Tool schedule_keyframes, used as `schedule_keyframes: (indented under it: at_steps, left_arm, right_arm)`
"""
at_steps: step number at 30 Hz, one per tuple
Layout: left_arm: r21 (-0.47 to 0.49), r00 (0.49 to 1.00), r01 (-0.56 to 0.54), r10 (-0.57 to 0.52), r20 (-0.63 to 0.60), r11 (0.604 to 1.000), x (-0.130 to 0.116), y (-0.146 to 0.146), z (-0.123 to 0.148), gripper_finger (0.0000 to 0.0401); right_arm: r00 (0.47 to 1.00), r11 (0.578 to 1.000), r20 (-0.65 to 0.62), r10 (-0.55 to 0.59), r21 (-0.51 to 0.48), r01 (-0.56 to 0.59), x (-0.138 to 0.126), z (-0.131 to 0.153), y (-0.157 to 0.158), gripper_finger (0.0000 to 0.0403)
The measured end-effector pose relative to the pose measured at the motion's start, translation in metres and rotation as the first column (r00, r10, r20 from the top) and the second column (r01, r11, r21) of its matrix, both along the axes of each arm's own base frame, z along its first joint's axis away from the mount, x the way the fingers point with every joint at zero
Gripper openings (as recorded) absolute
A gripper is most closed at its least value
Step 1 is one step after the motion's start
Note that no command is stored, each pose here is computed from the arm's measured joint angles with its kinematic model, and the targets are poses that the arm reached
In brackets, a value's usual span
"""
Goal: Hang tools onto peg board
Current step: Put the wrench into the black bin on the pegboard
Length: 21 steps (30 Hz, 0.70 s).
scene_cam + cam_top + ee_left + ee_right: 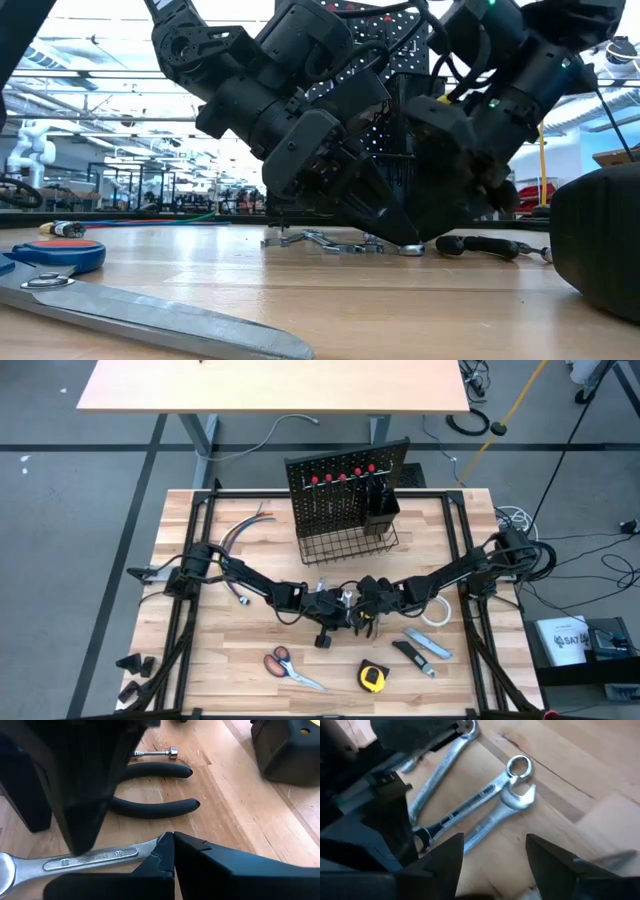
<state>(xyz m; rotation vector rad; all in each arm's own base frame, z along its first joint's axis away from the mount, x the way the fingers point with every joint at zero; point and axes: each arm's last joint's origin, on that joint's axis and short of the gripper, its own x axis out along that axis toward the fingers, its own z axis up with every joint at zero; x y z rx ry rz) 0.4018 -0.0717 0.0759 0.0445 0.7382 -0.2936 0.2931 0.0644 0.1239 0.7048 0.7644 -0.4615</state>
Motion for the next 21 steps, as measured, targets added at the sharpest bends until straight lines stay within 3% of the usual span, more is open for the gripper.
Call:
schedule_keyframes:
  at_steps: [11, 21]
  left_arm:
    - [0.003, 1.0, -0.009, 0.009, -0.006, 1.0, 0.0, 0.001, -0.001, 0.0001]
    - [0.011, 1.0, -0.008, 0.008, -0.009, 1.0, -0.001, 0.001, -0.001, 0.0001]
  right_arm:
    - [0.996, 0.996, 0.033, -0.081, 0.039, 0.079, 0.008, -0.016, 0.002, 0.0201]
    - [0.991, 0.992, 0.06, -0.121, -0.037, 0.124, 0.008, -0.025, 0.013, 0.0178]
